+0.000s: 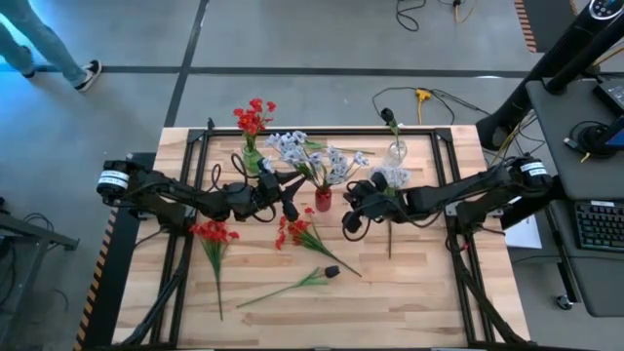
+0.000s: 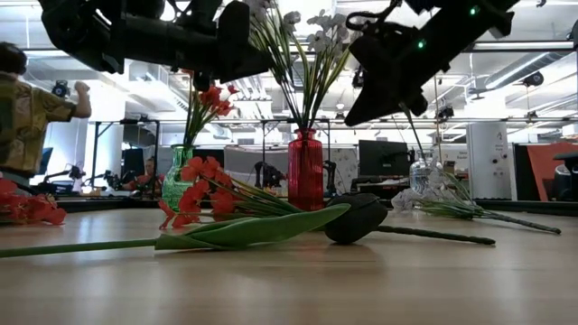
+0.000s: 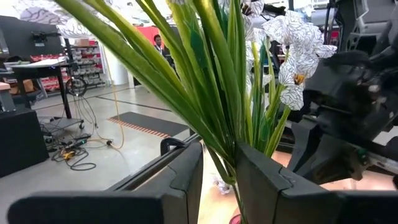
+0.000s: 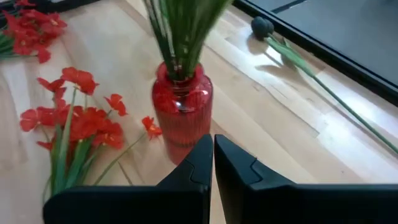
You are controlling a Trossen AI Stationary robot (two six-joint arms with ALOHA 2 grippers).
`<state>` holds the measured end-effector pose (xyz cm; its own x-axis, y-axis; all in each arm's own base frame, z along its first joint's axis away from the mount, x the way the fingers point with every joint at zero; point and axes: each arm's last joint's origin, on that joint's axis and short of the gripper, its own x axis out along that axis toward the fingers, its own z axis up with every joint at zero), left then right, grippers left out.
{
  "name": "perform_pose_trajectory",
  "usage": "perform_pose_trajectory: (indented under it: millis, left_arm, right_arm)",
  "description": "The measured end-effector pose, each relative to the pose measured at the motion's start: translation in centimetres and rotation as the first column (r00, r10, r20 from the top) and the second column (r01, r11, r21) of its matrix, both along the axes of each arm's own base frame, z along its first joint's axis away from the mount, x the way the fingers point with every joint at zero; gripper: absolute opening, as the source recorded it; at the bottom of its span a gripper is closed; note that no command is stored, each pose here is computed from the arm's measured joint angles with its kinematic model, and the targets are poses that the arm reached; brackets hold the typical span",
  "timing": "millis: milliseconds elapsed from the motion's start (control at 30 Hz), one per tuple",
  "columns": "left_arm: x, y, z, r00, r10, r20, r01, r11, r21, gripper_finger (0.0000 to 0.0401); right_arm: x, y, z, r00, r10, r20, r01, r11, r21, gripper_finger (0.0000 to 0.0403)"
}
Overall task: Sort flowers into vase by color
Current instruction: Put the right white flowers into the red vase
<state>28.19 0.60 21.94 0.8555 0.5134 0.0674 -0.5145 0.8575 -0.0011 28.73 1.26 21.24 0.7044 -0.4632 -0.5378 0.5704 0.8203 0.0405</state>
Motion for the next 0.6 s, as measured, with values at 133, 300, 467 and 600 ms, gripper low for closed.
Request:
perform_pose_trajectory:
  millis: [133, 300, 467, 600]
  left_arm:
    - [0.0, 0.0, 0.0, 1.000, -0.001, -0.003, 0.001, 1.000, 0.004, 0.0075]
    - [0.0, -0.1, 0.0, 1.000, -0.023, -0.011, 0.023, 1.000, 0.020, 0.0075]
    - [0.0, -0.1, -0.1, 1.000, -0.021, -0.019, 0.022, 1.000, 0.018, 0.0075]
    - [0.1, -0.1, -0.2, 0.998, -0.037, -0.041, 0.039, 0.999, 0.038, 0.0075]
  right_arm:
    - [-0.1, 0.0, -0.3, 1.000, -0.008, 0.012, 0.008, 1.000, -0.008, 0.0009]
    - [0.1, -0.3, -1.1, 1.000, -0.019, 0.000, 0.019, 1.000, -0.021, 0.0009]
    - [0.8, -0.7, -2.8, 0.998, -0.049, -0.043, 0.046, 0.998, -0.048, 0.0009]
    - [1.7, -0.9, -4.1, 0.997, -0.055, -0.045, 0.053, 0.997, -0.049, 0.0009]
